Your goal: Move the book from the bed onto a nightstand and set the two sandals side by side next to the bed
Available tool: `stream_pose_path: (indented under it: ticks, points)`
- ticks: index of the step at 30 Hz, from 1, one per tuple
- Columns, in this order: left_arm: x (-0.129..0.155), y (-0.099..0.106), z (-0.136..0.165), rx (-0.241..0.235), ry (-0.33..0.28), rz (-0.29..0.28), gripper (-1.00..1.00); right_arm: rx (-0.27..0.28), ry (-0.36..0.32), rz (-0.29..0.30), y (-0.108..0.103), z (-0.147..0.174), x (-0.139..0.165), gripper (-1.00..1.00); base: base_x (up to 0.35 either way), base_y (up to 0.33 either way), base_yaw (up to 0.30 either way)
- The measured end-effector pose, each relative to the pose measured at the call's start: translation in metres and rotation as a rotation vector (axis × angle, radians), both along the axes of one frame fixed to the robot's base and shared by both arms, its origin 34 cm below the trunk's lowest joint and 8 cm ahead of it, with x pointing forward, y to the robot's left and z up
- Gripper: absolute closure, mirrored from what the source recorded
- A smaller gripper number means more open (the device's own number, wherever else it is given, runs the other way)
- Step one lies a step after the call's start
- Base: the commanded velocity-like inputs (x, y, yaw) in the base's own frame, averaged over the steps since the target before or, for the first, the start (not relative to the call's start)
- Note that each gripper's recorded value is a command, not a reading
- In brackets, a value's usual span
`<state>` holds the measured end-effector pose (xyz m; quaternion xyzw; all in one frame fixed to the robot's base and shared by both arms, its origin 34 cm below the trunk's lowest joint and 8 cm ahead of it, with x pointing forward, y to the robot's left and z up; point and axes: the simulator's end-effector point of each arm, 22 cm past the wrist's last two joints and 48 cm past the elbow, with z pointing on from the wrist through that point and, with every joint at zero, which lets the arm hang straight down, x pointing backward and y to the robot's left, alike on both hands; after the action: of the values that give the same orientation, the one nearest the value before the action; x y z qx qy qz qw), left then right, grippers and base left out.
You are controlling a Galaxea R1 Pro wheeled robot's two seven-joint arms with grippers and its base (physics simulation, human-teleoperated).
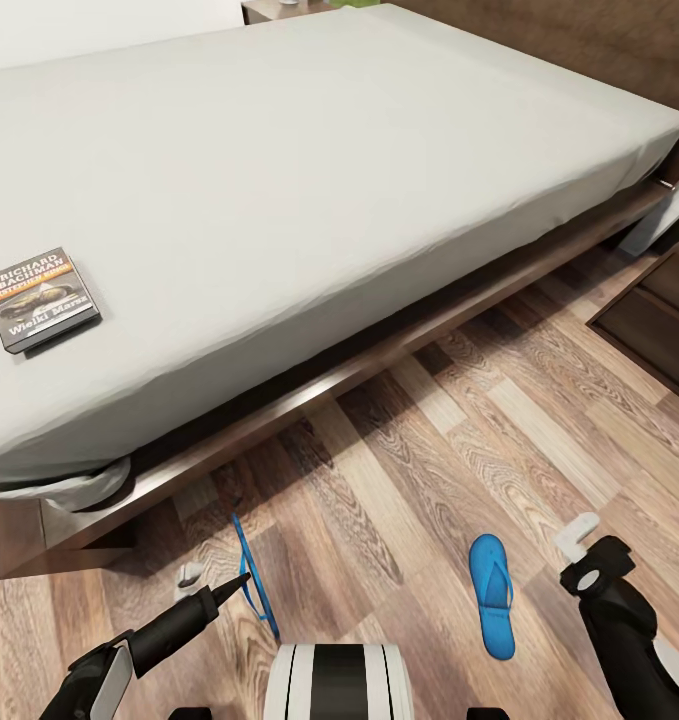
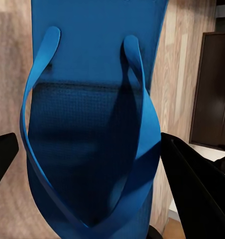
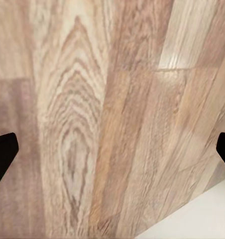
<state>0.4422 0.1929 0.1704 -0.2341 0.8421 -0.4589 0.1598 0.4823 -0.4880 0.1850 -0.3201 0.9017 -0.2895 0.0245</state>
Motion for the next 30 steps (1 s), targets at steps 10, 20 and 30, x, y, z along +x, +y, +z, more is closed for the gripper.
stream_pose_path:
  ticks: [10,20,30]
  points:
    - [0.0,0.0,0.0,0.0,0.0,0.0,1.0,-0.099,0.002,0.031,-0.055,0.026,0.008,-1.0,0.0,0.0,0.0]
    - [0.0,0.0,0.0,-0.001,-0.001,0.0,1.0,-0.137,0.057,0.095,-0.075,0.024,0.0,-1.0,0.0,0.0,0.0]
    - [0.0,-0.001,0.0,-0.001,0.0,-0.004,1.0,-0.676,0.405,0.774,-0.102,0.076,0.046,-1.0,0.0,0.0,0.0]
